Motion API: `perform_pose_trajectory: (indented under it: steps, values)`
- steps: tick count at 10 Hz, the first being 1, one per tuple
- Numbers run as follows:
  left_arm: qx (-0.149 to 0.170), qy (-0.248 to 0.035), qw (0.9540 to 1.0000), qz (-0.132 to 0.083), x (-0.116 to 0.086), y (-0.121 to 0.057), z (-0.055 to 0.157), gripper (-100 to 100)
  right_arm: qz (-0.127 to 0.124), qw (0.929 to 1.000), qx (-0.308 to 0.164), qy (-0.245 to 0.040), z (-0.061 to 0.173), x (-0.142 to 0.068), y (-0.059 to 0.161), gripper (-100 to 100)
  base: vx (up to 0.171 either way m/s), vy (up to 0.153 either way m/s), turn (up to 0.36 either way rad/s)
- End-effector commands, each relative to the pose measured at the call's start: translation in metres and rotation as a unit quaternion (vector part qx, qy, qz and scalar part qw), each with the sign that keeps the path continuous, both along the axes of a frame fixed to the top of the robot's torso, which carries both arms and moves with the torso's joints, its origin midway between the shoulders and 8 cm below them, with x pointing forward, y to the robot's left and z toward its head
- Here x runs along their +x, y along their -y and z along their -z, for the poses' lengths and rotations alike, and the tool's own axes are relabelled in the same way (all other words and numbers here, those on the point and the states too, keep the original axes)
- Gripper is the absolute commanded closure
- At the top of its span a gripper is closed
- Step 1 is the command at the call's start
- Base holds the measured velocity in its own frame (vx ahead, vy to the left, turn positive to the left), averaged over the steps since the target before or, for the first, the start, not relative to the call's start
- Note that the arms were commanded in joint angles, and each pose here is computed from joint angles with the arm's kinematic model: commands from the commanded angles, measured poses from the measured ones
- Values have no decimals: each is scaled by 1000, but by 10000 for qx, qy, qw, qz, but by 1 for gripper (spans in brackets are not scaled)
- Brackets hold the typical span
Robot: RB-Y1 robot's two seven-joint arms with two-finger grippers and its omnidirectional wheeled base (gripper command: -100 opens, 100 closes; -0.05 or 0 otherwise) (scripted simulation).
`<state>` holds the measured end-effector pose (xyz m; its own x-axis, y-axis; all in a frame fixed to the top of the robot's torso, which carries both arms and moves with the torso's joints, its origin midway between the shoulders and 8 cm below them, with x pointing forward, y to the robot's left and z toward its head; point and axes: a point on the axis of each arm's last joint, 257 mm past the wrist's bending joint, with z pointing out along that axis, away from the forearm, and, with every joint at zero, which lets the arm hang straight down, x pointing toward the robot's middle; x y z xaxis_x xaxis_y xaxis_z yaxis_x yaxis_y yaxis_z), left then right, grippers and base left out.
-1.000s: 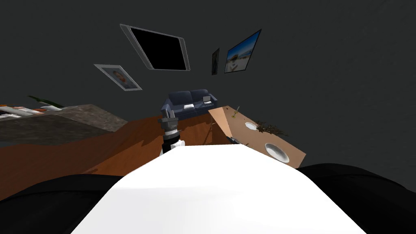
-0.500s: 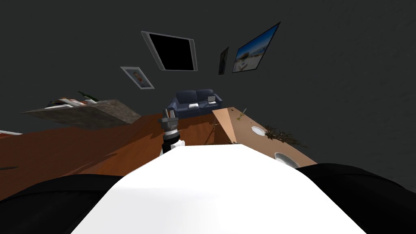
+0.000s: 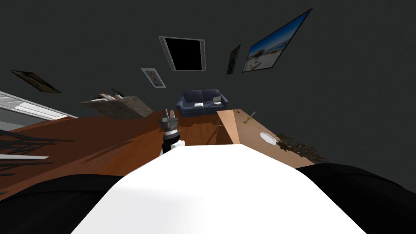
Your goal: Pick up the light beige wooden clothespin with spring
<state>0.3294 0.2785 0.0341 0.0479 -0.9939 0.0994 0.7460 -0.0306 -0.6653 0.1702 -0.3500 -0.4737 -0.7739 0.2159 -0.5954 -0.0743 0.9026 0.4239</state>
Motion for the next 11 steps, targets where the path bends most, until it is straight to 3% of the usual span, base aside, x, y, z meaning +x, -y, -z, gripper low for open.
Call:
perform_pose_trajectory:
  steps: [1, 2, 3, 6, 7, 9, 11]
  values:
    - [0, 0, 10000, 0, 0, 0, 0, 0, -201, 9979, -405, -456, 20, -39, 26, -100, 28, -28, 431]
    - [0, 0, 10000, 0, 0, 0, 0, 0, -173, 9976, -449, -502, 22, -43, 31, -100, 18, -31, 180]
    - [0, -1, 10000, -1, 0, 0, 0, 0, -329, 9943, -679, -759, 32, -67, 45, -100, 11, -24, 310]
    - [0, 0, 10000, 0, 0, 0, 0, 0, -417, 9878, -1004, -1112, 43, -98, 73, -100, 11, -24, 171]
    - [0, -1, 10000, -1, 0, 0, 0, 0, -532, 9807, -1263, -1396, 49, -125, 95, -100, 9, -23, 258]
    - [1, -1, 10000, -1, 0, 0, 0, 0, -532, 9807, -1263, -1396, 49, -125, 95, -100, 4, -20, 37]
    - [0, 0, 10000, 0, 0, 0, 0, 0, -747, 9631, -1725, -1924, 56, -177, 135, -100, -3, -21, 281]
